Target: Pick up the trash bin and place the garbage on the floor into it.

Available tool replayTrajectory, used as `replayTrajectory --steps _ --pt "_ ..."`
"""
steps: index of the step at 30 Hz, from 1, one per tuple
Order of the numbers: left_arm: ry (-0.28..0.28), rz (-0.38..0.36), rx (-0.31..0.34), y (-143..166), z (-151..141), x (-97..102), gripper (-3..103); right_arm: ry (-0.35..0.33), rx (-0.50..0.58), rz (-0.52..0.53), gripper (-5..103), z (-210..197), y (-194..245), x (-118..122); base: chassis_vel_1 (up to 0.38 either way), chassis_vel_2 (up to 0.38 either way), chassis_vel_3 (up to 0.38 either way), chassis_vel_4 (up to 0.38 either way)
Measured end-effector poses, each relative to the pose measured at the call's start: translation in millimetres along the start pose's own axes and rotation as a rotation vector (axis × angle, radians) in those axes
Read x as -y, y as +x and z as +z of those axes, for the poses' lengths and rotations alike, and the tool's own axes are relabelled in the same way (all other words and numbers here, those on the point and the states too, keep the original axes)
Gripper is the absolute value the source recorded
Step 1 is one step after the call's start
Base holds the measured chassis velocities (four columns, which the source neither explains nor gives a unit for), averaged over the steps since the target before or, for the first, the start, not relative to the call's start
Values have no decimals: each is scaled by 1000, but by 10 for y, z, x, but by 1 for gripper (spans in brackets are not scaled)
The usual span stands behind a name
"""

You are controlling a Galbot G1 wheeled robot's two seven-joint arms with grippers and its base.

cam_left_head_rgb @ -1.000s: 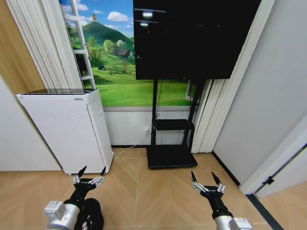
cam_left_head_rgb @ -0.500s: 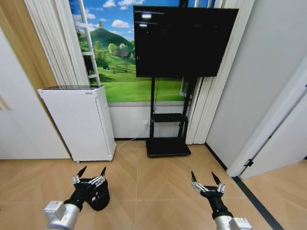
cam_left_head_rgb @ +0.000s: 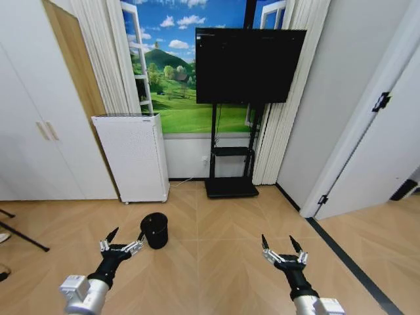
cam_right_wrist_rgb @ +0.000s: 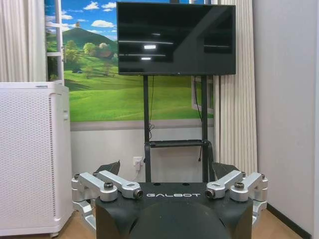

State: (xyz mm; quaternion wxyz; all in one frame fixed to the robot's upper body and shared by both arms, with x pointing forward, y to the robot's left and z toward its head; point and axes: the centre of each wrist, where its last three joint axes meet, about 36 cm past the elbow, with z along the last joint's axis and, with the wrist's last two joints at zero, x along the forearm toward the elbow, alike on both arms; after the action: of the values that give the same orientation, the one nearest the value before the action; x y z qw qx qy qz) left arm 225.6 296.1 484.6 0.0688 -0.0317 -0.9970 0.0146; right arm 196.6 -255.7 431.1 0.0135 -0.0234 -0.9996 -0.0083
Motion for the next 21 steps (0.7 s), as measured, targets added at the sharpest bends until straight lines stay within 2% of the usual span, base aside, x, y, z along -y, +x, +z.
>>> replayTrajectory --steps 5,8,12,21 --pt "0 -1 0 0 0 0 100 0 0 0 100 0 1 -1 451 -184 -469 177" --pt "0 -1 0 0 0 0 100 0 -1 0 100 1 2 -1 274 -145 -194 175" --pt "0 0 0 0 1 1 100 0 0 0 100 0 1 0 -17 -37 -47 99" --pt "0 0 0 -1 0 1 100 0 1 0 100 -1 -2 0 -73 3 70 -16"
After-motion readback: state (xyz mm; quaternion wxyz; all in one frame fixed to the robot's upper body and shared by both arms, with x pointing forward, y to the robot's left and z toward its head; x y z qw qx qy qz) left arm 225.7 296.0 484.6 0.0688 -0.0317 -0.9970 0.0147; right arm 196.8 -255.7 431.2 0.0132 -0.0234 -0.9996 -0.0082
